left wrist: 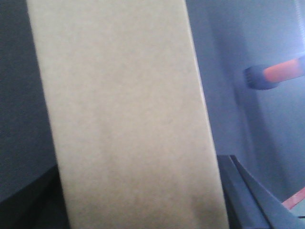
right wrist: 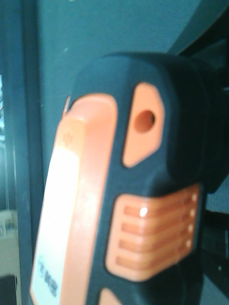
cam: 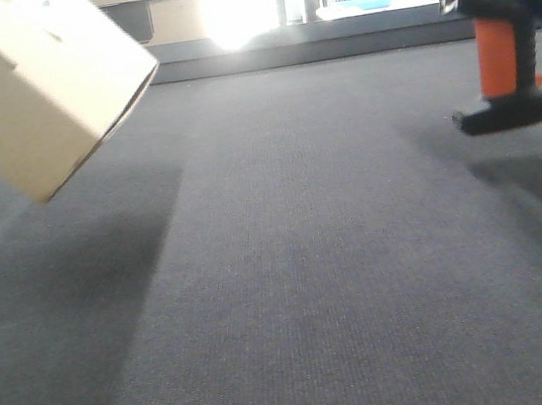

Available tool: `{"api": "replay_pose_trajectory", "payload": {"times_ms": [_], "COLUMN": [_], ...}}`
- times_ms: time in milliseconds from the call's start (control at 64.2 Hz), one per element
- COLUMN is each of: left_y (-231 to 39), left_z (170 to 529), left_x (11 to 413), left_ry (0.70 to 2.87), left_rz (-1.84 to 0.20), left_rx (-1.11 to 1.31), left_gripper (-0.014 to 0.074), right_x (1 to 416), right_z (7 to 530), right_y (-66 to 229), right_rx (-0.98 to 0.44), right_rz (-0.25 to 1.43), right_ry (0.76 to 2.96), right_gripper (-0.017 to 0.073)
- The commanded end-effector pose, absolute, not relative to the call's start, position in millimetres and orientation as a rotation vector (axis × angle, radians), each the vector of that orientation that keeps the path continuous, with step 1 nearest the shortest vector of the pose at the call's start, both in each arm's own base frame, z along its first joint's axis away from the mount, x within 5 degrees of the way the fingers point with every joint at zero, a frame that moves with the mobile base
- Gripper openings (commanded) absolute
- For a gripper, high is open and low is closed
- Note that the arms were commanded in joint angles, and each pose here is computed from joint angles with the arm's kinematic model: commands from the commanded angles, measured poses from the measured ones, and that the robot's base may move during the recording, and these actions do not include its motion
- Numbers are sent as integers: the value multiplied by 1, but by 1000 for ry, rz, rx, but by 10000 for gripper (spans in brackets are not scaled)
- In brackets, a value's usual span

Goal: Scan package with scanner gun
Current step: 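Lift the scanner gun and aim it at the box's barcode label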

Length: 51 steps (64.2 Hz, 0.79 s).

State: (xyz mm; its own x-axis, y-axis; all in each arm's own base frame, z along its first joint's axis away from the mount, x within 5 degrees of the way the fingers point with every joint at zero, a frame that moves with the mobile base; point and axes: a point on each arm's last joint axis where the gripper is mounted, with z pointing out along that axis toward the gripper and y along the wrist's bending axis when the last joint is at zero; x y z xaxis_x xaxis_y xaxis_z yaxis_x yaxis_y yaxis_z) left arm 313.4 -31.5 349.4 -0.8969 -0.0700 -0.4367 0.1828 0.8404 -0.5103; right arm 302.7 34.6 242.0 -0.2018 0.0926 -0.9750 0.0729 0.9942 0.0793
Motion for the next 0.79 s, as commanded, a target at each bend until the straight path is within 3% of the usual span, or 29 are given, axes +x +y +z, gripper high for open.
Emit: {"api": "replay_pose_trajectory", "payload": {"times_ms": [0, 389, 779], "left_y": [-30, -25, -25], "left_z": [352, 348, 348], "left_x": [308, 307, 307], "left_ry": [2585, 2629, 2629], "left_rz": [-745, -649, -649], "left_rx": [107, 137, 137], "left_gripper": [-111, -111, -111], "right_x": [294, 294, 301], "right_z": [265, 309, 333], "right_y": [36, 53, 56], "right_rx": [27, -313, -494], "right_rz": [-8, -9, -129], "right_ry": [1712, 1813, 1744], "right_gripper": [-154, -154, -154]}}
